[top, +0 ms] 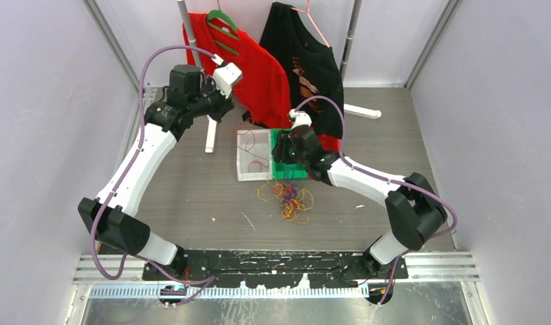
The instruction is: Untangle the cables
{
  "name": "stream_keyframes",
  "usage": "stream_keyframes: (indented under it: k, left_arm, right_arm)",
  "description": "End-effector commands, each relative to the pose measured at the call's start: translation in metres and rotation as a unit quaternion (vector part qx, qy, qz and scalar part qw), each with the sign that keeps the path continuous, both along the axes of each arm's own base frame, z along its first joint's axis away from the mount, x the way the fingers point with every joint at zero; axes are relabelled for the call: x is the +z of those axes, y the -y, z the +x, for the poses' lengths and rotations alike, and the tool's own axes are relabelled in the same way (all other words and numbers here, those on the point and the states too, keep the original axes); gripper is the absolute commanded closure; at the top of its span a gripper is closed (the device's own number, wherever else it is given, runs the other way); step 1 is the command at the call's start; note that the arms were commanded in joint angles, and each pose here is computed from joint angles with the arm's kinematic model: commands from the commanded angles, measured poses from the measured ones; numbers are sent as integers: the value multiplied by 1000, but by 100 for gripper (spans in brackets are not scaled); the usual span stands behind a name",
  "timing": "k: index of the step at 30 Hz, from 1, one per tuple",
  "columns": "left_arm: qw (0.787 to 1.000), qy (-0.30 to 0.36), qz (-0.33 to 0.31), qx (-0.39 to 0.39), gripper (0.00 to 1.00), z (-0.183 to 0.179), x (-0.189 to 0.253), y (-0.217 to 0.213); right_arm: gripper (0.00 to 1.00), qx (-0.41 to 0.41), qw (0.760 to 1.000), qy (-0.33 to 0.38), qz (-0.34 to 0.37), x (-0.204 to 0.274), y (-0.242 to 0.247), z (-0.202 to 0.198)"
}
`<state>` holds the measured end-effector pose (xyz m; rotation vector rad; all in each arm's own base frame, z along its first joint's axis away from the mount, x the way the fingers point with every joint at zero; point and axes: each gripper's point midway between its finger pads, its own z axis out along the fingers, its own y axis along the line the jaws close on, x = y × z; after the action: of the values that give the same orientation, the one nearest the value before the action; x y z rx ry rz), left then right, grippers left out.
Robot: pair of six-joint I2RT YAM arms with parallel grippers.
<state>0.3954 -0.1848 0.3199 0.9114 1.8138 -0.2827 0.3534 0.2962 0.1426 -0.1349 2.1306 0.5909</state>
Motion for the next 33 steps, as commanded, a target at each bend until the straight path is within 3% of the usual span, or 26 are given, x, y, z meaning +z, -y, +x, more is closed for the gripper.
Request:
stream_keyframes:
  k: [1, 6, 12, 17, 27, 33]
  left_arm:
    - [998, 3, -48, -35, 100, -15, 27, 28]
    - [998, -12, -52, -42, 100, -11, 13, 41]
    - [998, -44, -31, -38, 100, 0, -40, 50]
    - [997, -65, 11, -30, 100, 11, -89, 47]
    - [990, -43, 134, -20, 100, 27, -168, 36]
    - [985, -56, 161, -33, 100, 25, -198, 33]
  right_arm:
    - [48, -48, 998, 28, 5, 30, 33, -3]
    - [48, -87, 996, 35, 11, 33, 63, -10]
    - [49, -115, 993, 36, -11, 28, 89, -20]
    - [51, -150, 988, 44, -15, 28, 113, -23]
    - [52, -160, 987, 28, -14, 13, 118, -27]
    - [53, -156, 988, 15, -12, 3, 113, -25]
